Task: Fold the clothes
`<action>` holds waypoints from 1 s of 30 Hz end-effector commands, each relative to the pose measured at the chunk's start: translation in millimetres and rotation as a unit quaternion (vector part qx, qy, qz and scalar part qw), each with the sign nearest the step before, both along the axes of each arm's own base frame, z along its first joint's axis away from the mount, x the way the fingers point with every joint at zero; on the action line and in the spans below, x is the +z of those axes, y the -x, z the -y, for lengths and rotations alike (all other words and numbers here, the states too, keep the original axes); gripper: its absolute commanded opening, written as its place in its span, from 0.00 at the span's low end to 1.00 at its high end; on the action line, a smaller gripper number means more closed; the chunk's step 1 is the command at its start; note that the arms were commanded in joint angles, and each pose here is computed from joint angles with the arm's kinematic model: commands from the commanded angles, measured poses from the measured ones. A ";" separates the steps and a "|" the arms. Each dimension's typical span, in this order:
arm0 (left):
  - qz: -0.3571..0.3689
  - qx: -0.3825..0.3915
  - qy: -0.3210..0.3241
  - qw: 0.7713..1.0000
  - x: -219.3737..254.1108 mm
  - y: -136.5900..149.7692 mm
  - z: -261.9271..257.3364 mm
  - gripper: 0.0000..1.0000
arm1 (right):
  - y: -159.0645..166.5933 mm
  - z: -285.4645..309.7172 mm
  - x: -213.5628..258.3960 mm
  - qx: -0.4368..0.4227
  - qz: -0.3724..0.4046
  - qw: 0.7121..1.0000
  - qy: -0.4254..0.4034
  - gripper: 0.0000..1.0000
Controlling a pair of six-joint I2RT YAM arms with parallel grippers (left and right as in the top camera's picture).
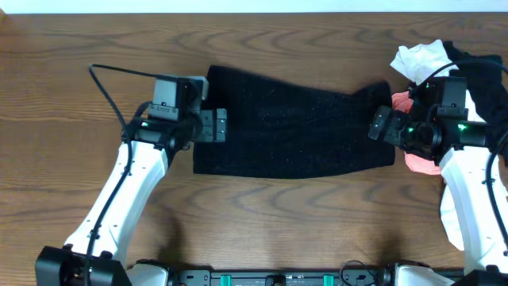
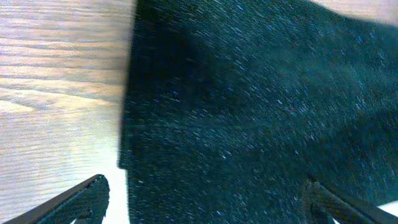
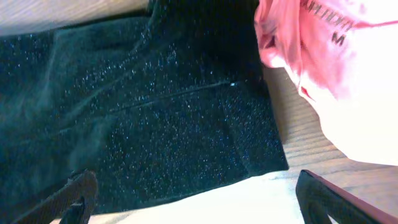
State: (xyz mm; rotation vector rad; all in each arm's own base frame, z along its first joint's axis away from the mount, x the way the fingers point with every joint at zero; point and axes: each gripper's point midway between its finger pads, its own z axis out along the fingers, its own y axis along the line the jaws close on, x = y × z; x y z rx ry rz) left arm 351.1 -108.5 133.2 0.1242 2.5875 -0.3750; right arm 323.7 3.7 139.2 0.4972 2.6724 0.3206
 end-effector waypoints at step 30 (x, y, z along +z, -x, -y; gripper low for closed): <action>-0.038 -0.102 -0.050 0.993 -36.7 19.0 49.5 0.98 | -26.0 11.5 -145.7 0.001 -0.022 0.991 -0.131 0.99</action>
